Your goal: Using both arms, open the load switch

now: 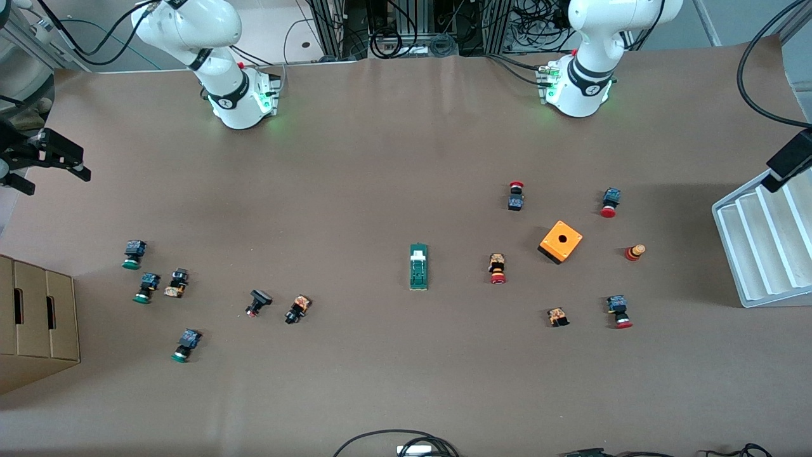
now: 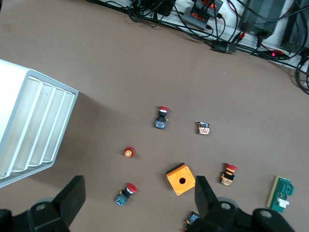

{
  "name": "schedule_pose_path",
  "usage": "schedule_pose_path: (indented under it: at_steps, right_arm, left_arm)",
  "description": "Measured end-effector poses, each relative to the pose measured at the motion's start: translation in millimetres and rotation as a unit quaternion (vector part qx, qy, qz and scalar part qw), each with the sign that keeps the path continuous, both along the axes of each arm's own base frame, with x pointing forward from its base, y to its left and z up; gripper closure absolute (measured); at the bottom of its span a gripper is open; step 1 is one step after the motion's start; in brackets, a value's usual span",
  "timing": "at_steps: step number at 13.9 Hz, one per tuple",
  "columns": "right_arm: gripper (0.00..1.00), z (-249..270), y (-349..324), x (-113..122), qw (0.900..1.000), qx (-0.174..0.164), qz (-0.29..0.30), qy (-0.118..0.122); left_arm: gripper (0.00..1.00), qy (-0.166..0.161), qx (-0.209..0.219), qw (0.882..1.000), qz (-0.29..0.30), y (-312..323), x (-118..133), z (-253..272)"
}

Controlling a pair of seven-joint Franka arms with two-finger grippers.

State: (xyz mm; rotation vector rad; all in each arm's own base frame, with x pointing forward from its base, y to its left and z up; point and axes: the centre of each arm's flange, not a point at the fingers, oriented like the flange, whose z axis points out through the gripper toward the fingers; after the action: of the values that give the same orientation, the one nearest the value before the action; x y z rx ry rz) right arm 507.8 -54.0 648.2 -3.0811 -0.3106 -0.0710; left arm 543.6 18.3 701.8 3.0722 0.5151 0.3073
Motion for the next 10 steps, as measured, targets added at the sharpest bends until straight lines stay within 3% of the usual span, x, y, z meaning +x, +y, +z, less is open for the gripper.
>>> schedule_pose_path:
  at_steps: [7, 10]
  right_arm:
    - [0.0, 0.0, 0.0, 0.0, 1.0, 0.0, 0.0, 0.0]
    - [0.0, -0.2, 0.0, 0.1, 1.0, 0.0, 0.0, 0.0]
  left_arm:
    - [0.0, 0.015, -0.005, 1.0, -0.002, -0.5, 0.0, -2.4]
    - [0.0, 0.039, -0.006, 0.999, -0.004, -2.1, -1.0, -10.9]
